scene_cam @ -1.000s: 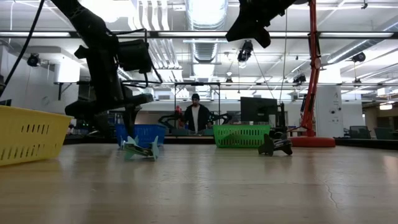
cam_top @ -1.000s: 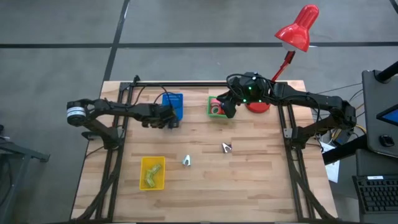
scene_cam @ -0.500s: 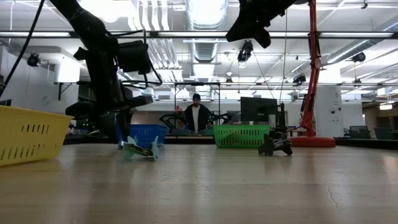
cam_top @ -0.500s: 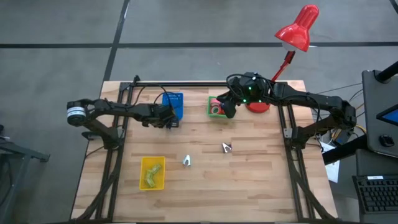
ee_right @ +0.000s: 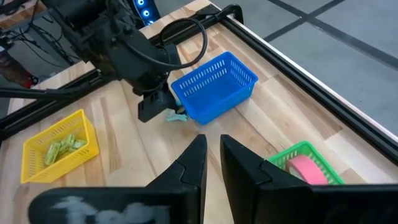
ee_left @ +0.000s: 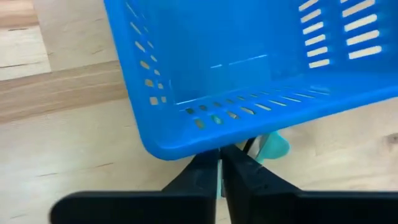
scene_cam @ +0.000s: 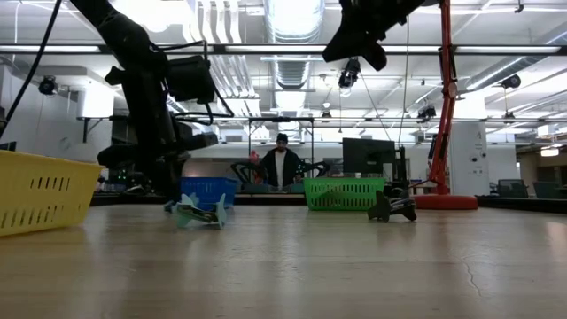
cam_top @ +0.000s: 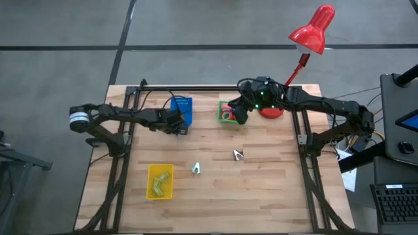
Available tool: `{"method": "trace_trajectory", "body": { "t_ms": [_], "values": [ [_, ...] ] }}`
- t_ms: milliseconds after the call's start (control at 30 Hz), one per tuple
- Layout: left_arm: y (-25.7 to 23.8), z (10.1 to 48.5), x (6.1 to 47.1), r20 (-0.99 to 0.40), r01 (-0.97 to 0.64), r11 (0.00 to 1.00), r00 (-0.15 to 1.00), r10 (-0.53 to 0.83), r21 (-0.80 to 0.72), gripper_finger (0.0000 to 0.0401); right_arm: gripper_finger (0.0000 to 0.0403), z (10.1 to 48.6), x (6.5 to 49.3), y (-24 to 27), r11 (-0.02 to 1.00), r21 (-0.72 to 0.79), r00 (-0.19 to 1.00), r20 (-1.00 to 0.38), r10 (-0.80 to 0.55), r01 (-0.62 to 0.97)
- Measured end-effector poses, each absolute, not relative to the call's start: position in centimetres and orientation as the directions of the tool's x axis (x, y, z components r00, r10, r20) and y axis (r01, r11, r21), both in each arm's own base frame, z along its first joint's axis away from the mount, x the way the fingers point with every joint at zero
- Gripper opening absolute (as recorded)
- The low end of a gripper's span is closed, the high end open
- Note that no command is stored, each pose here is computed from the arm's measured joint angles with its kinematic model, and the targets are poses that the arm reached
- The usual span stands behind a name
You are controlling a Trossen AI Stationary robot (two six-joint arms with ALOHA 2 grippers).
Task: Pick and place Stapler, Stapler remover, tape
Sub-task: Put the top sky blue staple remover into the blue basket
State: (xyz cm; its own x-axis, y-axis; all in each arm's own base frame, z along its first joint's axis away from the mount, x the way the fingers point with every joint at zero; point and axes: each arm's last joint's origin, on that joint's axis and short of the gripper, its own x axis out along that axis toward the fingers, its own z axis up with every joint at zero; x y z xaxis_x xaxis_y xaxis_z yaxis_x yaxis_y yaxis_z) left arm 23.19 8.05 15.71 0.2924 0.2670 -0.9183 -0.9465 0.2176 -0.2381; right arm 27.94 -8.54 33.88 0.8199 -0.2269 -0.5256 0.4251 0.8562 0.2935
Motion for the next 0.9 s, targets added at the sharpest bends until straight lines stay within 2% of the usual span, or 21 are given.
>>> {"method": "trace_trajectory", "body": {
  "t_ms": [367, 500, 600, 800, 900],
  "values": [
    [7.4, 16.1, 23.2, -0.927, -0.906, 0.308, 0.346, 0.147, -0.290, 0.0003, 0.0043, 33.0, 27.9, -8.5, 0.852, 0.293, 0.806, -0.548, -0.223, 0.435],
    [6.9, 17.1, 23.0, -0.910, -0.868, 0.358, 0.403, 0.099, -0.345, 0.0002, 0.0043, 33.0, 27.9, -8.5, 0.852, 0.293, 0.806, -0.548, -0.223, 0.434],
    [6.7, 18.1, 22.7, -0.887, -0.843, 0.354, 0.456, 0.070, -0.405, 0.0002, 0.0043, 33.0, 27.9, -8.5, 0.852, 0.293, 0.807, -0.547, -0.223, 0.434],
    [6.5, 20.9, 22.1, -0.821, -0.796, 0.347, 0.559, 0.111, -0.496, 0.0001, 0.0043, 33.0, 27.9, -8.5, 0.852, 0.293, 0.807, -0.546, -0.223, 0.434],
    [6.6, 22.0, 21.8, -0.791, -0.790, 0.339, 0.586, 0.173, -0.511, 0.0001, 0.0043, 33.0, 27.9, -8.5, 0.852, 0.293, 0.809, -0.543, -0.224, 0.433]
  ]
}}
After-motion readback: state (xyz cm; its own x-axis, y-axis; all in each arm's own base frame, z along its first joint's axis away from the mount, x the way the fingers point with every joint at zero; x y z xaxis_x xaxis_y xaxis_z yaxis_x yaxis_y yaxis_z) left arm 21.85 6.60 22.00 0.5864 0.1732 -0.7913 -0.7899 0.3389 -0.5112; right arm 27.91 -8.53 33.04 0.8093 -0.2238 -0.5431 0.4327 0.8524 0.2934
